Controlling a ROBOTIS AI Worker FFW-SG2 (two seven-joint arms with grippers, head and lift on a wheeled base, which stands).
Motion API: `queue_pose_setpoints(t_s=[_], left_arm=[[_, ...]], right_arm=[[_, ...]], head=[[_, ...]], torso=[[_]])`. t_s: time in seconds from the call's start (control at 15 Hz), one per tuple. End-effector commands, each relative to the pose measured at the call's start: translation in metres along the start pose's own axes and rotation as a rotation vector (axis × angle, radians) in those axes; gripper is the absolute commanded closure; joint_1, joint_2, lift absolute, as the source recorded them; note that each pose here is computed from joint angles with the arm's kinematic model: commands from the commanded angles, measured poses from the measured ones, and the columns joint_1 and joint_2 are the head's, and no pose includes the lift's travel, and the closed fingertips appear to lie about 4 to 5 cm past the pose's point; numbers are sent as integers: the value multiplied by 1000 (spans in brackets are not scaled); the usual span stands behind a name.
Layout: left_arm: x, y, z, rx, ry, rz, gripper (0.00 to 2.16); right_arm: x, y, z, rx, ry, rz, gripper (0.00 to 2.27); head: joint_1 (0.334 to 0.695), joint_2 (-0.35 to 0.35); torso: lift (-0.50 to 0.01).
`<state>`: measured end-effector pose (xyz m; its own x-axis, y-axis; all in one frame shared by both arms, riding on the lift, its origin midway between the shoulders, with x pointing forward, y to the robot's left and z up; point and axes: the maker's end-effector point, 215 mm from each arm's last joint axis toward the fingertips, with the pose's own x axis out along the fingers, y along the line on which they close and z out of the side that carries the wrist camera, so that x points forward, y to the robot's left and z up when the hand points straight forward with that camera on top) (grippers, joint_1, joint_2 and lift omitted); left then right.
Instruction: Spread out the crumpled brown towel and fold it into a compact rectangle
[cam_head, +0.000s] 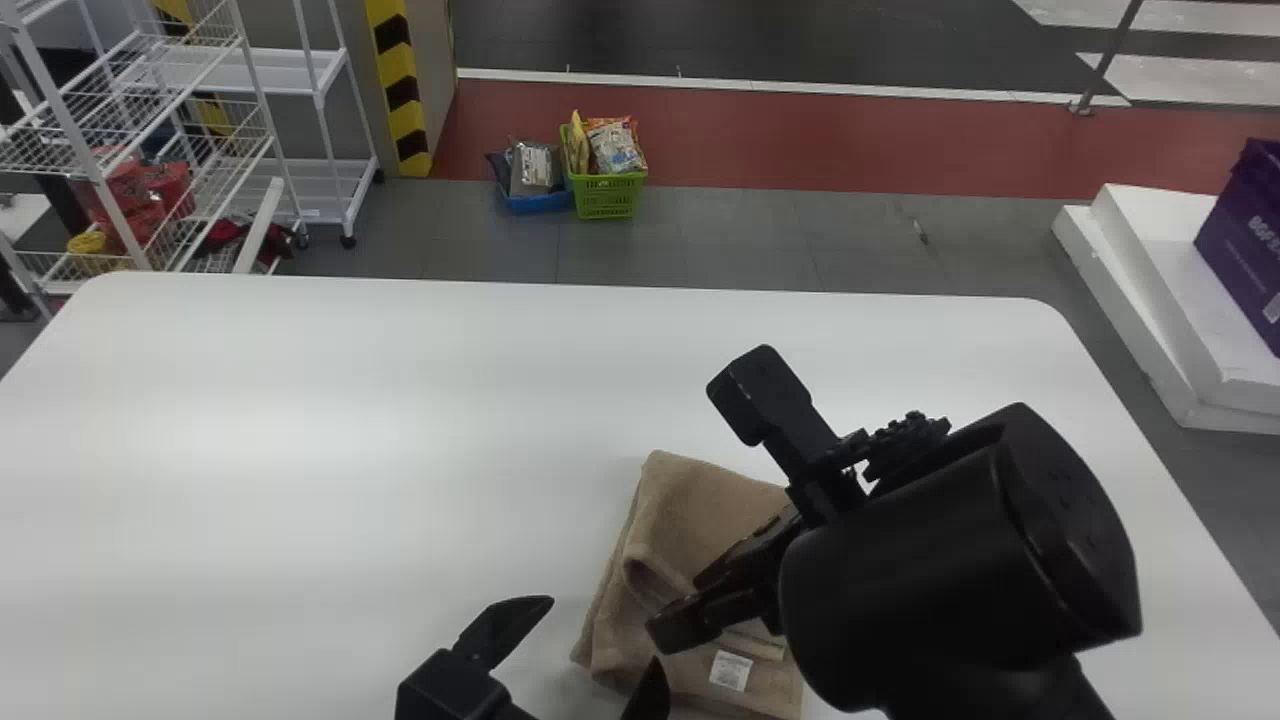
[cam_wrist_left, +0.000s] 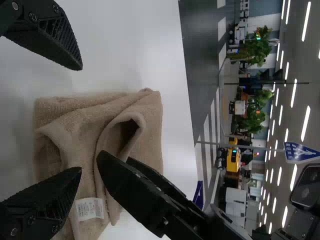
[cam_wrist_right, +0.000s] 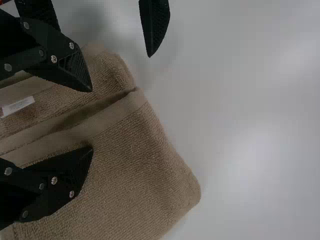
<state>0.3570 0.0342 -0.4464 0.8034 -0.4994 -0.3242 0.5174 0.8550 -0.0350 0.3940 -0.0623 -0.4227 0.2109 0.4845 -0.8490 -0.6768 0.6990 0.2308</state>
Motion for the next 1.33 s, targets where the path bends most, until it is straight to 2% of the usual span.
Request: queue_pose_setpoints(t_s=[0.0,0.2,0.8,0.87,0.93,1.13,1.2,1.27], left_arm=[[0,1,0,0,0,1,100],[0,1,1,0,-5,1,100],[-1,1,0,0,-3,-2,100],[-1,1,1,0,-4,-3,100],[-1,1,1,0,-4,-3,100],[-1,0,1,1,-4,-4,100],[-1,0,1,1,-4,-4,100],[-1,1,3,2,-7,-4,100]], right_arm=[[3,7,4,-18,7,1,508],[5,7,8,-49,21,-24,616],[20,8,8,-99,84,-70,626],[19,8,11,-102,78,-72,832],[18,8,11,-101,76,-74,937],[17,9,12,-104,71,-73,940],[16,9,13,-104,67,-72,1004],[14,10,15,-101,56,-69,1244]], head=[[695,-45],[695,-32],[695,-15],[695,-13],[695,-12],[695,-10],[695,-10],[695,-10]], torso=[[-127],[-127],[-127],[-127],[-127],[-127],[-127],[-127]])
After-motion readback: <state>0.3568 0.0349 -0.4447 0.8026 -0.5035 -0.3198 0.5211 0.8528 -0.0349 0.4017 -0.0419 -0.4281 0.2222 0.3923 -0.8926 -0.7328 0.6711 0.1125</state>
